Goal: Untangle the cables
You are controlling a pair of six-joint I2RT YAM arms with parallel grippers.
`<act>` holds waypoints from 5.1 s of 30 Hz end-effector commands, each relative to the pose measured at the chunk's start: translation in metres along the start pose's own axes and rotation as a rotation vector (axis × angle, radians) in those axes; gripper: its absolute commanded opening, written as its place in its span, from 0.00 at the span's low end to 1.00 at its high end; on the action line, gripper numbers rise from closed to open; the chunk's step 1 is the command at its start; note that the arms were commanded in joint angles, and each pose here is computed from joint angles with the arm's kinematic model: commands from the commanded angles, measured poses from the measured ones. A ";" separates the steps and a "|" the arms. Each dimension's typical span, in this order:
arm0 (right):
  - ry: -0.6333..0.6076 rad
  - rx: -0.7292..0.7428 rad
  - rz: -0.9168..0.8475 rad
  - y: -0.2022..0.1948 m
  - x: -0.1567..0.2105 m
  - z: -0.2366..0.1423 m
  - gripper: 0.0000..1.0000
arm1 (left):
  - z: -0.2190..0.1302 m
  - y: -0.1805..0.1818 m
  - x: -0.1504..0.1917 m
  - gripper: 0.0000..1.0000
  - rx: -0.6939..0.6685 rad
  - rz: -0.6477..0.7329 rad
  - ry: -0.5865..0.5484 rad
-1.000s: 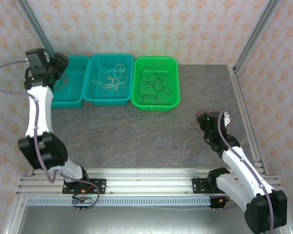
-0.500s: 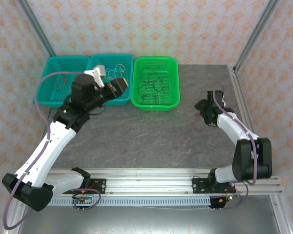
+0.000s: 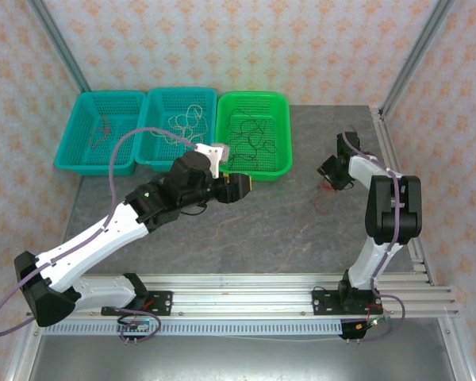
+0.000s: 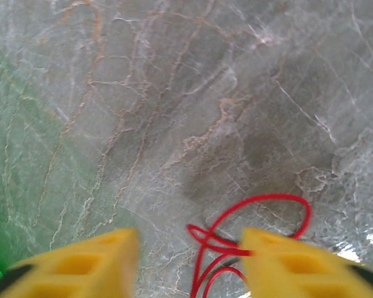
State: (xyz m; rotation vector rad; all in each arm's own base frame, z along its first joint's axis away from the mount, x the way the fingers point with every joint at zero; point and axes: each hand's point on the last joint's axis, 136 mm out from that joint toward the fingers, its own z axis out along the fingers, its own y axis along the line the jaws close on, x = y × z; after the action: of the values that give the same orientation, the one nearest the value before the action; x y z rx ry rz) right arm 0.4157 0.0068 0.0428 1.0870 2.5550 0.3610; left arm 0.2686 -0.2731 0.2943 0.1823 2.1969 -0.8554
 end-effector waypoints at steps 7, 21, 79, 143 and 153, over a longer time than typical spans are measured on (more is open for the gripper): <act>-0.175 -0.202 0.015 0.031 -0.018 -0.074 0.00 | 0.002 -0.003 0.005 0.66 0.005 0.170 0.049; 0.013 -0.761 -0.089 0.146 0.064 -0.234 0.00 | 0.030 -0.051 -0.018 0.72 0.200 0.338 0.006; 0.036 -1.077 -0.239 0.185 0.145 -0.295 0.47 | -0.086 0.215 -0.224 0.00 -0.496 -0.027 -0.468; -0.990 0.007 -0.181 -0.051 -0.018 -0.151 0.88 | -0.103 0.241 0.005 1.00 -0.837 0.183 -0.464; -0.920 0.087 -0.514 -0.027 -0.033 -0.076 0.96 | -0.113 0.284 0.009 1.00 -1.000 0.159 -0.502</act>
State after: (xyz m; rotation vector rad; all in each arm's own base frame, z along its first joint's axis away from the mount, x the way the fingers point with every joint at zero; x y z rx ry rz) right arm 0.3765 -0.0453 0.1131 0.4960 1.9307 -0.3311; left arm 0.2993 -0.0068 0.1912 -0.2467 1.9112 0.2244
